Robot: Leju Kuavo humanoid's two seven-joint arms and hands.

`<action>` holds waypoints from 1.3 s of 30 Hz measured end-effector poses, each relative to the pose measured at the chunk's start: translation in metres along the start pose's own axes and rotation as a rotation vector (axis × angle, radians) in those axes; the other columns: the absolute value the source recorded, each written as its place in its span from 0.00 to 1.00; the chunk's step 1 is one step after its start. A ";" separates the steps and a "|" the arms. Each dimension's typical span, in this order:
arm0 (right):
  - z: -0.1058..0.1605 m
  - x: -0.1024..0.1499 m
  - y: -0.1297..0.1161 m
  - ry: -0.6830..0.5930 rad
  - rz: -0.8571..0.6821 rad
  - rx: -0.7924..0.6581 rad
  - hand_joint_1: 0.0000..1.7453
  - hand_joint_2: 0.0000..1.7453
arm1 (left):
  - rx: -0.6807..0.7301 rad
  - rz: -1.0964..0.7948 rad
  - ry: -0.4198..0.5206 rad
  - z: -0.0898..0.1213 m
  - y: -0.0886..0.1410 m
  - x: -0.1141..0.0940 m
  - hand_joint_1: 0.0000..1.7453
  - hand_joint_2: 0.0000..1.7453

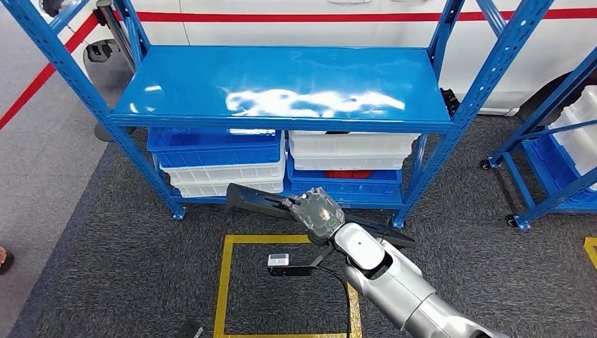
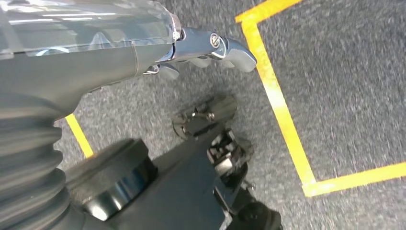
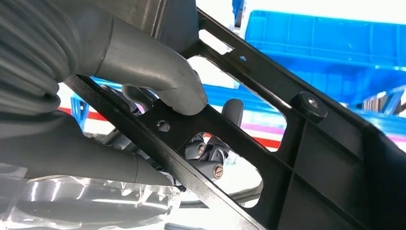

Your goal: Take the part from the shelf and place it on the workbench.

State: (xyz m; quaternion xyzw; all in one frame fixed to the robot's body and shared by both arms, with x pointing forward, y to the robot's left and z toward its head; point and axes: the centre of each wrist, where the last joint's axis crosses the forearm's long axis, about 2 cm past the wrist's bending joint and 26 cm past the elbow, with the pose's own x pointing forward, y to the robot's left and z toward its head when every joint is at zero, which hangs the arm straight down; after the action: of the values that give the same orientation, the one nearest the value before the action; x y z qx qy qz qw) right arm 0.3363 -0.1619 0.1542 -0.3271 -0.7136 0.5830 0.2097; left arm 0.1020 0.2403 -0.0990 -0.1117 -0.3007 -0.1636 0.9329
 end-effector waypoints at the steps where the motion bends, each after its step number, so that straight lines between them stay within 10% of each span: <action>1: 0.000 0.001 0.000 0.000 -0.002 -0.002 1.00 1.00 | 0.001 0.002 0.000 0.000 0.000 0.000 0.00 1.00; 39: 0.035 0.012 0.025 0.193 -0.279 -0.104 1.00 1.00 | 0.009 0.036 0.019 0.005 -0.007 -0.013 0.00 1.00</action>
State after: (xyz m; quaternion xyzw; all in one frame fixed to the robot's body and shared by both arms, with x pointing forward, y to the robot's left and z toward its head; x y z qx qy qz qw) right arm 0.3098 -0.1756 0.1208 -0.2896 -0.7578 0.4764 0.3389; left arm 0.0872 0.2381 -0.1019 -0.1113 -0.2906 -0.1463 0.9390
